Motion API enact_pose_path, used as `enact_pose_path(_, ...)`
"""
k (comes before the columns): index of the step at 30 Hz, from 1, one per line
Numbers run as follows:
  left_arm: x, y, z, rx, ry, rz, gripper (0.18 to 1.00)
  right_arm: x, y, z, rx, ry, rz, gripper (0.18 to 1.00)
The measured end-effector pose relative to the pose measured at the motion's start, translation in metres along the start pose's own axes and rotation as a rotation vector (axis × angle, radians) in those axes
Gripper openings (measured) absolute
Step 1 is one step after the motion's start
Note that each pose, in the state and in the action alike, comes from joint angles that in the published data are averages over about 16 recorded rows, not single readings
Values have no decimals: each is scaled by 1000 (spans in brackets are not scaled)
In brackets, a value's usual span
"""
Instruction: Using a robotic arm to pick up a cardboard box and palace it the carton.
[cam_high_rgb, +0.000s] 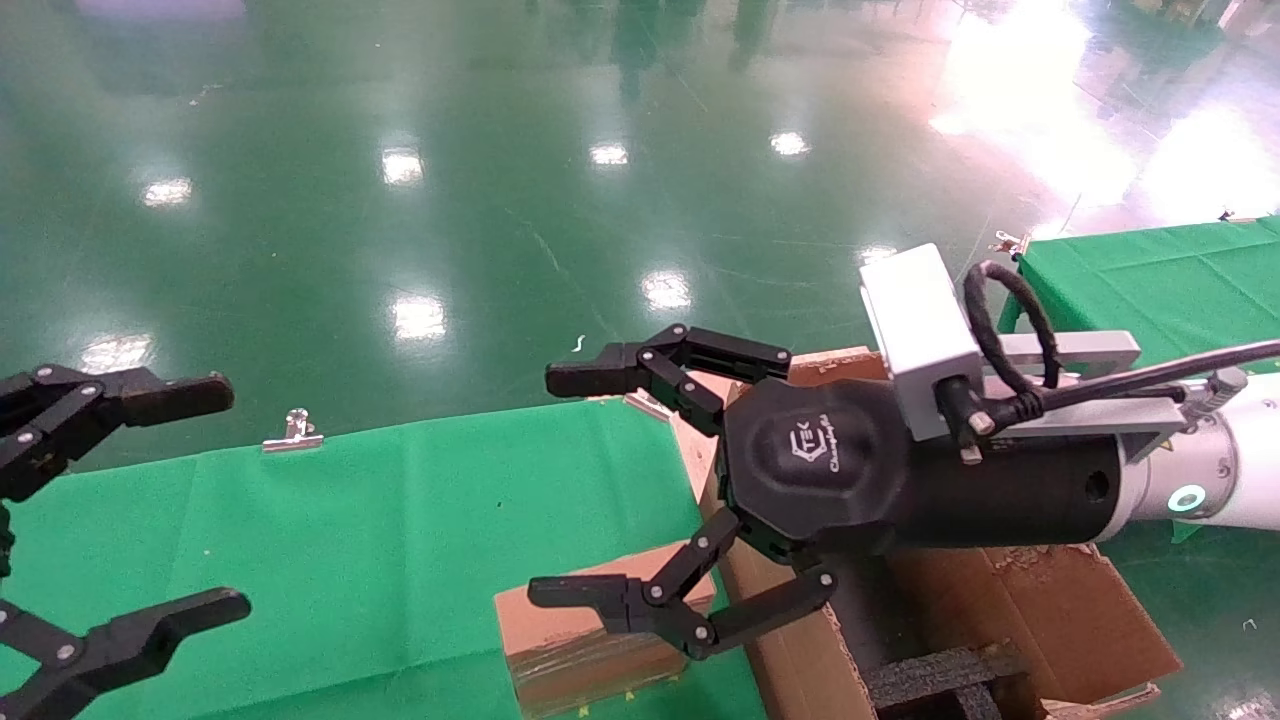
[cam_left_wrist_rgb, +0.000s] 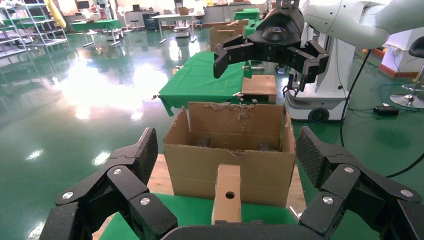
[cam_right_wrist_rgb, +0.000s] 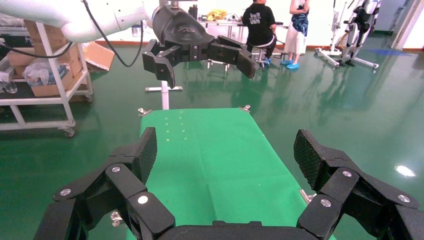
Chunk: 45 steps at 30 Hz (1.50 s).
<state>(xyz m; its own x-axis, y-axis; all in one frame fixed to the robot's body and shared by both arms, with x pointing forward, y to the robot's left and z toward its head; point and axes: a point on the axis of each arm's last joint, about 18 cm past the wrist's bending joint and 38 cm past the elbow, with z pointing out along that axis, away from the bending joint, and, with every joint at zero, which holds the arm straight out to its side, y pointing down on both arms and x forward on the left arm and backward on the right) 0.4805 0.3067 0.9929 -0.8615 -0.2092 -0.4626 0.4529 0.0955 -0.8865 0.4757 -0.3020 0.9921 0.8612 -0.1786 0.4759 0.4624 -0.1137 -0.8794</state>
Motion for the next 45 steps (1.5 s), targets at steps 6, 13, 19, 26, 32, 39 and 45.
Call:
enact_pose_path(6, 0, 0, 0, 0, 0, 0, 1001, 0, 0, 0, 0, 0, 0, 1001)
enact_pose_path(13, 0, 0, 0, 0, 0, 0, 1001, 0, 0, 0, 0, 0, 0, 1001)
enact_pose_path(19, 0, 0, 0, 0, 0, 0, 1001, 0, 0, 0, 0, 0, 0, 1001)
enact_pose_path(26, 0, 0, 0, 0, 0, 0, 985, 1, 5, 2, -37, -2, -9, 1001)
enact_pose_path(32, 0, 0, 0, 0, 0, 0, 945, 5, 20, 12, -150, -20, -25, 1001)
enact_pose_path(39, 0, 0, 0, 0, 0, 0, 852, 17, 50, 31, -353, -66, -61, 1001)
enact_pose_path(45, 0, 0, 0, 0, 0, 0, 736, 31, 73, 47, -503, -107, -93, 1001)
